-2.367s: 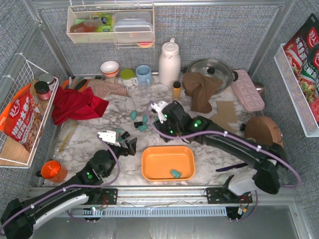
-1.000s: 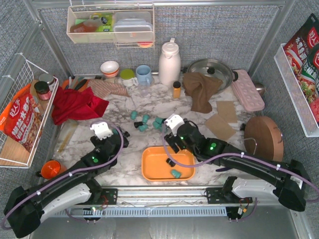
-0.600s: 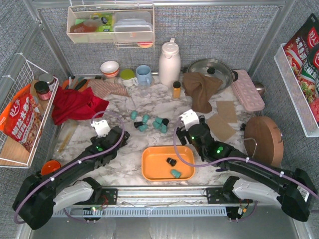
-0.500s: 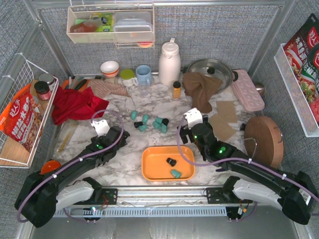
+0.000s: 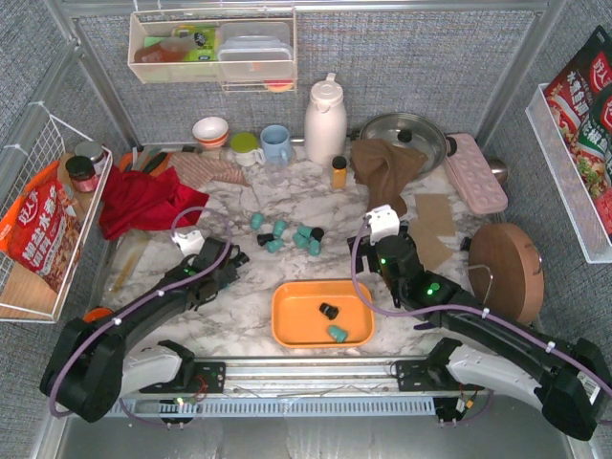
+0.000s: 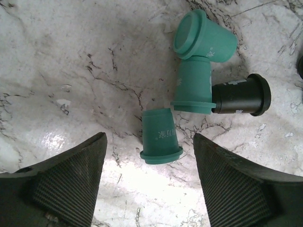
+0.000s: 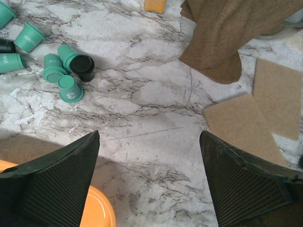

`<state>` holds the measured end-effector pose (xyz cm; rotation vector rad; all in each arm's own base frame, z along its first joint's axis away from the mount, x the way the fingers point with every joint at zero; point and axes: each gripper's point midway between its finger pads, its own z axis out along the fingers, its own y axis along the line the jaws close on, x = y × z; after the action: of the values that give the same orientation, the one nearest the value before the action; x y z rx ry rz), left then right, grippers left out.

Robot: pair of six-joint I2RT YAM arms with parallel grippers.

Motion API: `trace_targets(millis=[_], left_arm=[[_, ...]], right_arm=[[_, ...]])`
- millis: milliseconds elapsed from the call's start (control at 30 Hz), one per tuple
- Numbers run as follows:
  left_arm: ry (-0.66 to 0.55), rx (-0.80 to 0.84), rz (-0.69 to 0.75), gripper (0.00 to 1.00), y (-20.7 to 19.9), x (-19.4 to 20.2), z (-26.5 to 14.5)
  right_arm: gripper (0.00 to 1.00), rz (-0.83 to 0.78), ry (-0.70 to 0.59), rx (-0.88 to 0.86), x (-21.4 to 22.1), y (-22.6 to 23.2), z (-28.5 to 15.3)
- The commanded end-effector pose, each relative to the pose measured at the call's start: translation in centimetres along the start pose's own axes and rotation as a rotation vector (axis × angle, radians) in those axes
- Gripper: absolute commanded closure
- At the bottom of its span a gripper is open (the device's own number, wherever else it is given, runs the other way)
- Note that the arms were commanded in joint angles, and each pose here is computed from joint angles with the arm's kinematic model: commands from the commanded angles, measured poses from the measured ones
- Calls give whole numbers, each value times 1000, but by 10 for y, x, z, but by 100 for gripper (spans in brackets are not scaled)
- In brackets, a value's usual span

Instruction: Mix the coffee capsules in the storage basket

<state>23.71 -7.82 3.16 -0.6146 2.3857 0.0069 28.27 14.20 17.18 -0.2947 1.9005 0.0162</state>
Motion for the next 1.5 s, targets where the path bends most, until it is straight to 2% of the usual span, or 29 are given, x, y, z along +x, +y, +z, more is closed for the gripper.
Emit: trace_targets(millis=[0, 267, 367, 633, 867, 1167, 1300, 1467], left_arm=[[46, 28, -7, 19, -10, 4, 5], [121, -42, 17, 23, -8, 15, 15], [132, -80, 23, 38, -4, 16, 18], [146, -100, 31, 46, -2, 16, 16], [110, -77, 23, 66, -6, 6, 10], [58, -51, 20, 69, -9, -17, -12], [29, 53, 13, 70, -28, -34, -32], [-13, 381, 90, 71, -103, -46, -81]], right_arm=[[9, 29, -14, -13, -4, 3, 1], [9, 29, -8, -11, -3, 3, 2], [9, 30, -6, -10, -2, 2, 2], [9, 30, -4, -6, -2, 2, 2], [9, 31, -3, -4, -2, 1, 2], [9, 29, 0, -3, -2, 1, 2], [9, 28, 1, -2, -1, 1, 2], [9, 29, 1, 16, -1, -2, 2]])
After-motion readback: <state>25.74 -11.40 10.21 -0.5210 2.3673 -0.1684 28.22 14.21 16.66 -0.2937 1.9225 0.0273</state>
